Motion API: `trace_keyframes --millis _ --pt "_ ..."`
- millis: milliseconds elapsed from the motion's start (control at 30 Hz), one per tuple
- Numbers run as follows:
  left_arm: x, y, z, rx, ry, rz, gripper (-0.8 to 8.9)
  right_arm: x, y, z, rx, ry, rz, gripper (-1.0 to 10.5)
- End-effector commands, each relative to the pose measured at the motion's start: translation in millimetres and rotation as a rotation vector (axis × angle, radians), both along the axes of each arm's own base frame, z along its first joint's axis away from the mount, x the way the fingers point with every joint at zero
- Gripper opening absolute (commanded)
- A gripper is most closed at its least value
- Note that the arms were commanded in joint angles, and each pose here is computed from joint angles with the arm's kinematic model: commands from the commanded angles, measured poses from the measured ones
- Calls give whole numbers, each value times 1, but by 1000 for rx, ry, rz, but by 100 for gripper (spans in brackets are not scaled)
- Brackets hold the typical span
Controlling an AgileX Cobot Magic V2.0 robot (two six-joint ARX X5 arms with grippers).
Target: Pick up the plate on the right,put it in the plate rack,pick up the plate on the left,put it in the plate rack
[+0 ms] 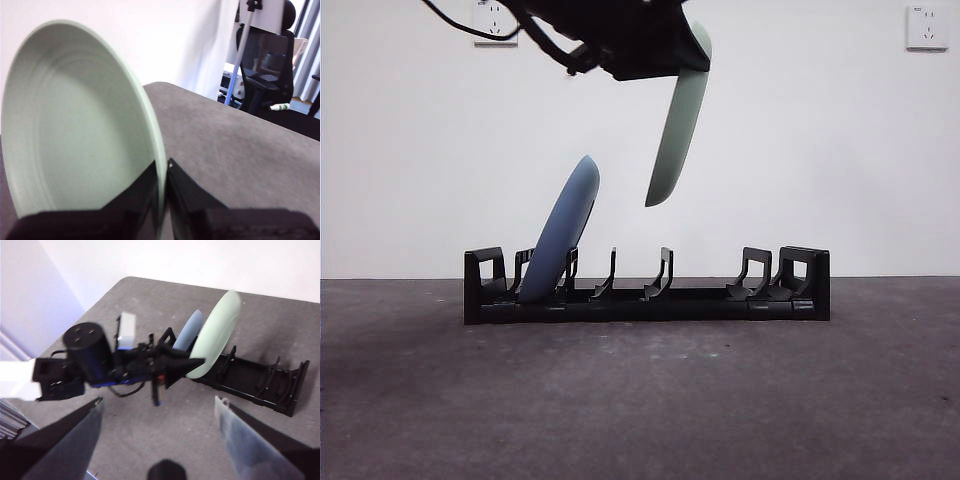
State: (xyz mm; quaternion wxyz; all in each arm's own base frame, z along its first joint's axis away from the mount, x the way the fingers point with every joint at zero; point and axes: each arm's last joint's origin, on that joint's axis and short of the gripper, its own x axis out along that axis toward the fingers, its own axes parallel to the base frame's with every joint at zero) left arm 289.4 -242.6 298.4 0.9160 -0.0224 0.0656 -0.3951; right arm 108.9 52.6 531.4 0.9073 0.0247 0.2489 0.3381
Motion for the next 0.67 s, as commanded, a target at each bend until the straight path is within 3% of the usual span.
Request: trace_keyframes --millis 33,200,667 --pt "13 -4 -3 0 3 18 -8 -1 0 -3 -12 22 11 378" --pt "30 -6 -22 35 34 102 -8 -1 0 -3 -13 21 11 378" --pt "51 -6 -69 118 122 131 -8 2 1 -5 -25 22 17 378"
